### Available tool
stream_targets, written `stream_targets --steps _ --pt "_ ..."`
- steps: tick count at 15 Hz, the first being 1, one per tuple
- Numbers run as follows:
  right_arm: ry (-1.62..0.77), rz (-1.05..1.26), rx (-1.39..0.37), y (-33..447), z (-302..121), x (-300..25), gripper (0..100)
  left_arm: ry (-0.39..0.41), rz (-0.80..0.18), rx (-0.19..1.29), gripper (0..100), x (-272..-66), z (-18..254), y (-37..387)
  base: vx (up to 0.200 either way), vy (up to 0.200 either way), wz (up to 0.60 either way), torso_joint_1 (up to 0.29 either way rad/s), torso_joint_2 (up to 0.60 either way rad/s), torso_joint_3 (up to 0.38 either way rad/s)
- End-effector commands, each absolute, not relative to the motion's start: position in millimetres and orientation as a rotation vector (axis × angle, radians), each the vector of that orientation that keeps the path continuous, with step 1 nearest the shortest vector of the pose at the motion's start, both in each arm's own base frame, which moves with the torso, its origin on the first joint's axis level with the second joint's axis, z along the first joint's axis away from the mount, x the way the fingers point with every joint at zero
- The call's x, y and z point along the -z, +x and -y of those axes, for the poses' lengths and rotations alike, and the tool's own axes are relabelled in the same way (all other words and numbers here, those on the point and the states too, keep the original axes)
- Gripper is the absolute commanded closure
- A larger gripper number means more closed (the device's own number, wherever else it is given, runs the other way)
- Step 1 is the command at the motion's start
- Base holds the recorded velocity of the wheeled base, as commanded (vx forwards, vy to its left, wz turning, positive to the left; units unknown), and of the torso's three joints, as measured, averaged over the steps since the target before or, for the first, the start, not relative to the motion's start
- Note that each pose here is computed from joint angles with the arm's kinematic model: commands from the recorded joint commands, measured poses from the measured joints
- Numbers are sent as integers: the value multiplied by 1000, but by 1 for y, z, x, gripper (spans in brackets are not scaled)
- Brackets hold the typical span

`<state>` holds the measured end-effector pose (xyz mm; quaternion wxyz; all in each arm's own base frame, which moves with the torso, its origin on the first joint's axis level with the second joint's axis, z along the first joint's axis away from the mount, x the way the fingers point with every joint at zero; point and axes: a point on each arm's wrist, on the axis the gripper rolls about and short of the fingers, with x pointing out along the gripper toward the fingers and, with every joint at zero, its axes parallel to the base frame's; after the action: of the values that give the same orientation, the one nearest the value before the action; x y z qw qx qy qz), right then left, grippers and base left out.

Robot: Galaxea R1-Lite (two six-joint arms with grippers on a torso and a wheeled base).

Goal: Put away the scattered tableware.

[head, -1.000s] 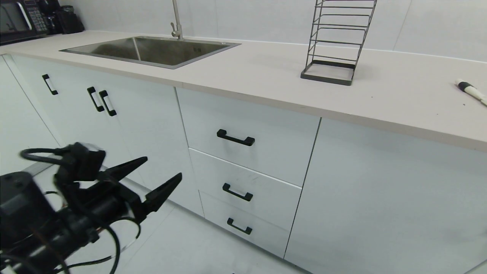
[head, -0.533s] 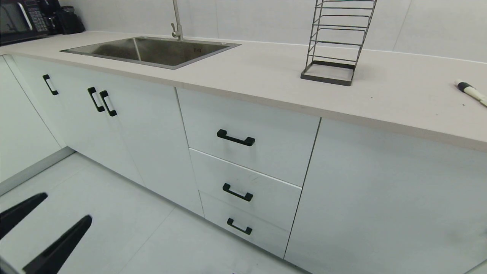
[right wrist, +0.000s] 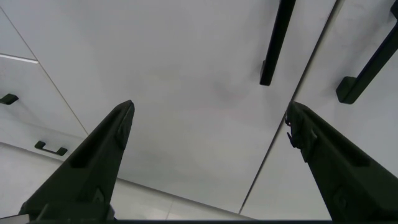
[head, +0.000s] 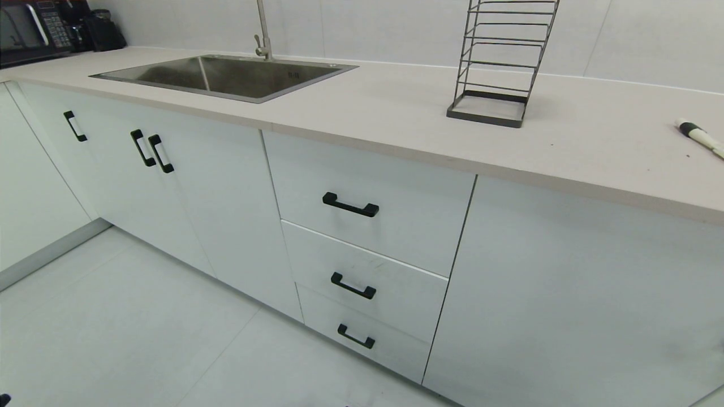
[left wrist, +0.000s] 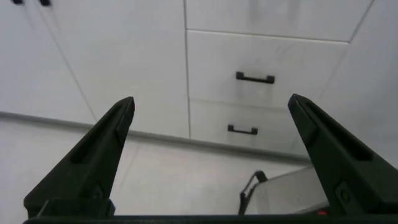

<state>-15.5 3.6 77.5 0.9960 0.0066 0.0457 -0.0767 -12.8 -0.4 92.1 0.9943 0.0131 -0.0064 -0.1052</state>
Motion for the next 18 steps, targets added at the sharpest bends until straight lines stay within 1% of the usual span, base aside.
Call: stream_targets --steps 1,2,5,7,8,10,13,18 --pt "13 -93 152 -15 -4 -78 0 24 27 201 0 -90 0 -15 0 0 0 0 0 0" --pt "12 -93 153 -15 -4 -78 0 24 10 198 0 -88 0 -15 0 0 0 0 0 0" --pt "13 -93 153 -15 -4 -78 0 19 -97 134 0 -77 -1 -16 0 0 0 0 0 0" --pt "13 -91 153 -15 -4 -78 0 13 -88 91 0 -77 -1 -16 0 0 0 0 0 0" --pt "13 -93 153 -15 -4 -78 0 15 -55 22 0 -77 0 -18 0 0 0 0 0 0" --pt "13 -93 153 -15 -4 -78 0 15 -6 18 0 -76 0 -22 0 0 0 0 0 0" --pt "13 -93 153 -15 -4 -78 0 6 -1 18 0 -75 0 -23 0 0 0 0 0 0" --pt "13 -91 153 -15 -4 -78 0 5 -1 18 0 -75 0 -23 0 0 -600 2 6 -1"
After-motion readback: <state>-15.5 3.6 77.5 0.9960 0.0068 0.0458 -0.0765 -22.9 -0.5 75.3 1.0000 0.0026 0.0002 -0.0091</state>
